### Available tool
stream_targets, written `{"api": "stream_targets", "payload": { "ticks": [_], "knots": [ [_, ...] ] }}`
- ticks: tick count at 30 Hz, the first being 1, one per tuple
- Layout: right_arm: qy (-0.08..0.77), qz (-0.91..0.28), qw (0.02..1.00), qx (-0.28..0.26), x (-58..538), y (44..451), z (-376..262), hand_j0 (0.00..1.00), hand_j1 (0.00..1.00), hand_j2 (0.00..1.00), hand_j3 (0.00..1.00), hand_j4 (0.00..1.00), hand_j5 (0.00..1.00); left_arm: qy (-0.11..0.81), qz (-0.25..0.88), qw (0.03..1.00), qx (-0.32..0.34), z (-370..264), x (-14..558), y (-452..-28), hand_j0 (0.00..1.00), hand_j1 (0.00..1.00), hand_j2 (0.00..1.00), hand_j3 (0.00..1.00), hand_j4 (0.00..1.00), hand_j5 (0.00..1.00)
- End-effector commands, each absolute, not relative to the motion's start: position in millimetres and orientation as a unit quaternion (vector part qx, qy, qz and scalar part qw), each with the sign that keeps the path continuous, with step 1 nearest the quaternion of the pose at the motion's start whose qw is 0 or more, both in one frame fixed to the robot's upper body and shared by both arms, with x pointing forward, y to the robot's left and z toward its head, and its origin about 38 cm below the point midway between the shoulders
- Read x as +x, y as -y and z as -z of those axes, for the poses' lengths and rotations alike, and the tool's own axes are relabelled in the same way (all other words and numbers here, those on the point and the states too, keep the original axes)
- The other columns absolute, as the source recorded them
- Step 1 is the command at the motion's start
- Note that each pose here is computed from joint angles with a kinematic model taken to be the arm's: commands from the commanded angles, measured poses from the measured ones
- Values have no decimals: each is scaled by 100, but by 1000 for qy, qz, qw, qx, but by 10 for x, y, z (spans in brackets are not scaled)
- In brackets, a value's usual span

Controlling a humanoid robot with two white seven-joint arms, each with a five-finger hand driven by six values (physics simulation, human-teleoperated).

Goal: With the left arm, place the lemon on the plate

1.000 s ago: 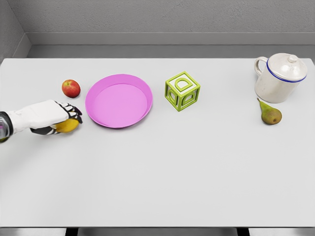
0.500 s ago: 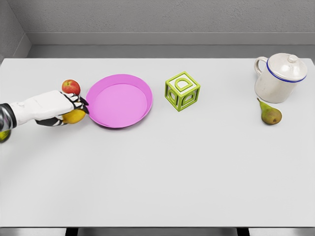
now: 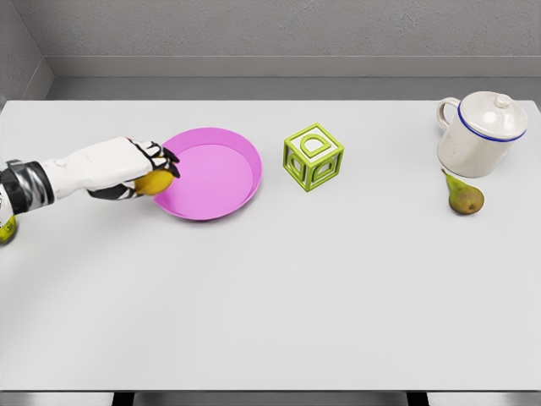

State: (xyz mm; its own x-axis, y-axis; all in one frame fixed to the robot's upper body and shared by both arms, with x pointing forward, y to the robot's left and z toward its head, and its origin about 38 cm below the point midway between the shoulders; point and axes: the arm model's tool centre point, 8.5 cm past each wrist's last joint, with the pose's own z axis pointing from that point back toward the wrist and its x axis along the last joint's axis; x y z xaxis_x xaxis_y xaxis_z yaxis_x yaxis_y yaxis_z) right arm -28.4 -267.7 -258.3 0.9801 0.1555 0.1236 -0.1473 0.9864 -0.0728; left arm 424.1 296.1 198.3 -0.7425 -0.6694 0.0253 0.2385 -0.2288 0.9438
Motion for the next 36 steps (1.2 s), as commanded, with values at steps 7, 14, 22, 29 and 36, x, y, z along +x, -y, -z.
{"api": "stream_targets", "payload": {
  "ticks": [7, 14, 22, 29, 36],
  "knots": [
    [64, -76, 995, -32, -285, 2677, 2583, 100, 100, 100, 100, 100, 100, 569, 749, 288, 179, -1984, 4297, -2675, 51, 51, 51, 51, 51, 51],
    [65, -76, 994, -32, -283, 2677, 2582, 100, 100, 100, 100, 100, 100, 578, 745, 282, 178, -1962, 4388, -2456, 51, 51, 51, 51, 51, 51],
    [65, -76, 994, -32, -283, 2677, 2582, 100, 100, 100, 100, 100, 100, 582, 741, 279, 183, -2026, 4391, -2475, 100, 100, 100, 100, 100, 100],
    [64, -76, 995, -32, -293, 2677, 2582, 100, 100, 100, 100, 100, 100, 612, 727, 268, 155, -2194, 4252, -2532, 100, 100, 100, 100, 100, 100],
    [64, -76, 995, -32, -285, 2677, 2583, 100, 100, 100, 100, 100, 100, 580, 740, 307, 147, -2518, 3965, -3397, 100, 100, 100, 100, 100, 100]
  ]
}}
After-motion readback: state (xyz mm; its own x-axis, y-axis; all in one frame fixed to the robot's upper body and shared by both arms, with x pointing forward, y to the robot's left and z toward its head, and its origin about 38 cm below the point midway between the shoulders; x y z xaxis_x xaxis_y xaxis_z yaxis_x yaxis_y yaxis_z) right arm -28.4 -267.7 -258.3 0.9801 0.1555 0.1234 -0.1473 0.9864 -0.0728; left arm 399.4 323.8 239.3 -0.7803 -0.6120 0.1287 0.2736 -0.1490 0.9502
